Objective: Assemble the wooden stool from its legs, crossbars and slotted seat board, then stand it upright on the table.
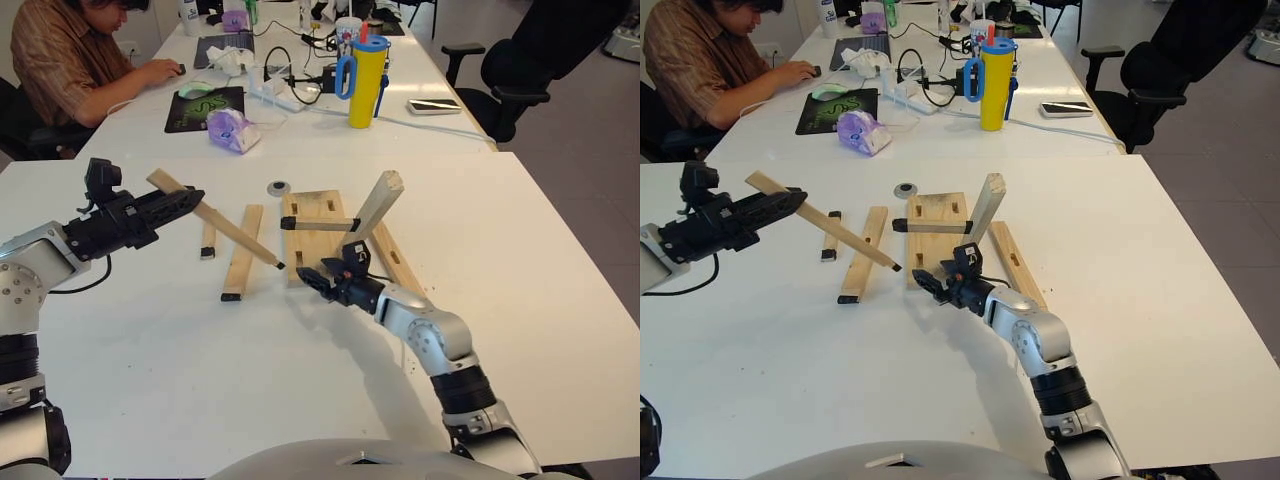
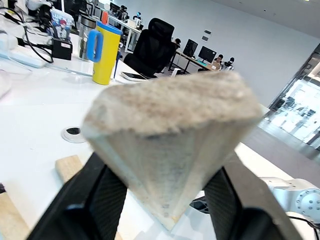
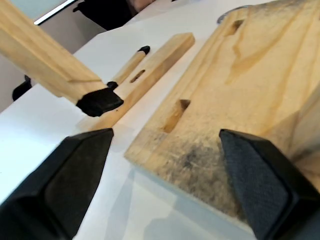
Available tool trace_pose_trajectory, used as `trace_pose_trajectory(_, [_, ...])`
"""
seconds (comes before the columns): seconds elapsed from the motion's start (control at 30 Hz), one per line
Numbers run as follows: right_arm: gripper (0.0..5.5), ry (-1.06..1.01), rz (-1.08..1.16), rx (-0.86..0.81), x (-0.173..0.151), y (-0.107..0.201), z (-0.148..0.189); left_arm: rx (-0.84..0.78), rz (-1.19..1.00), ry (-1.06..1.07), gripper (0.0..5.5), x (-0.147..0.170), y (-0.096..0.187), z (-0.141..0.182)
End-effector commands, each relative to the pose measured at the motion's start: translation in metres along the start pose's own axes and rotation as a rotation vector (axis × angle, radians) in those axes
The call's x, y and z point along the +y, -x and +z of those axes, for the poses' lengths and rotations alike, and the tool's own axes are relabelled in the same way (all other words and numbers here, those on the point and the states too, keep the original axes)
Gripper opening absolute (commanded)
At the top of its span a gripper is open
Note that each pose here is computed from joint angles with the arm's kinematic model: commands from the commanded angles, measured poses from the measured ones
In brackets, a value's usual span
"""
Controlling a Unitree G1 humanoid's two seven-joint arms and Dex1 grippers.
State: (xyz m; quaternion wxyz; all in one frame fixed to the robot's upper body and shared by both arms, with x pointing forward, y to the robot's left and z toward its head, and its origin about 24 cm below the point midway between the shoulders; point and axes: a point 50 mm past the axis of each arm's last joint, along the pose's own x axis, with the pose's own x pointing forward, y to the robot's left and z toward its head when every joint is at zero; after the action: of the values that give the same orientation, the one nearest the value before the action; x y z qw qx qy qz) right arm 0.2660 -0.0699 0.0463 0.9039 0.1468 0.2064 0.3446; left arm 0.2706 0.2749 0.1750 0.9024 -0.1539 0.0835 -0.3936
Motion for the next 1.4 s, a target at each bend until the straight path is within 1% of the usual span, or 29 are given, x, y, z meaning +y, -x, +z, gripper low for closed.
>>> trace_pose_trajectory(0.03, [3.94,0.048,-0.089,0.013,-0.008,0.000,-0.001,-0.029,-0.033,-0.057,2.06,0.002,-0.011,-0.003])
trace_pose_trajectory(0.23, [3.94,0.089,-0.091,0.106,-0.015,0.005,-0.015,-0.074,-0.051,-0.087,2.06,0.002,-0.026,-0.008])
trace_pose_trajectory(0.43, [3.94,0.146,-0.066,0.188,-0.011,0.006,-0.030,-0.035,-0.133,-0.098,2.06,-0.011,-0.045,-0.017])
trace_pose_trajectory(0.57, [3.94,0.143,-0.057,0.211,-0.010,0.006,-0.035,-0.002,-0.143,-0.095,2.06,-0.012,-0.050,-0.022])
trace_pose_trajectory(0.73, [3.94,0.141,-0.037,0.241,-0.008,0.006,-0.040,0.102,-0.127,-0.150,2.06,-0.006,-0.052,-0.029])
trace_pose_trajectory(0.87, [3.94,0.149,-0.030,0.267,-0.008,0.008,-0.045,0.146,-0.128,-0.207,2.06,-0.005,-0.052,-0.020])
trace_pose_trajectory(1.0, [3.94,0.140,-0.024,0.282,-0.006,0.008,-0.049,0.269,-0.155,-0.294,2.06,-0.005,-0.050,-0.013])
trace_pose_trajectory(1.1, [3.94,0.136,-0.018,0.293,-0.004,0.007,-0.052,0.346,-0.196,-0.357,2.06,-0.007,-0.057,-0.018])
trace_pose_trajectory(1.17, [3.94,0.138,-0.014,0.299,-0.003,0.007,-0.052,0.361,-0.226,-0.390,2.06,-0.010,-0.065,-0.016])
trace_pose_trajectory(1.27, [3.94,0.140,-0.012,0.304,-0.002,0.007,-0.053,0.386,-0.259,-0.457,2.06,-0.014,-0.076,-0.007])
trace_pose_trajectory(1.4, [3.94,0.141,-0.008,0.311,-0.002,0.007,-0.052,0.443,-0.274,-0.515,2.06,-0.015,-0.083,0.002])
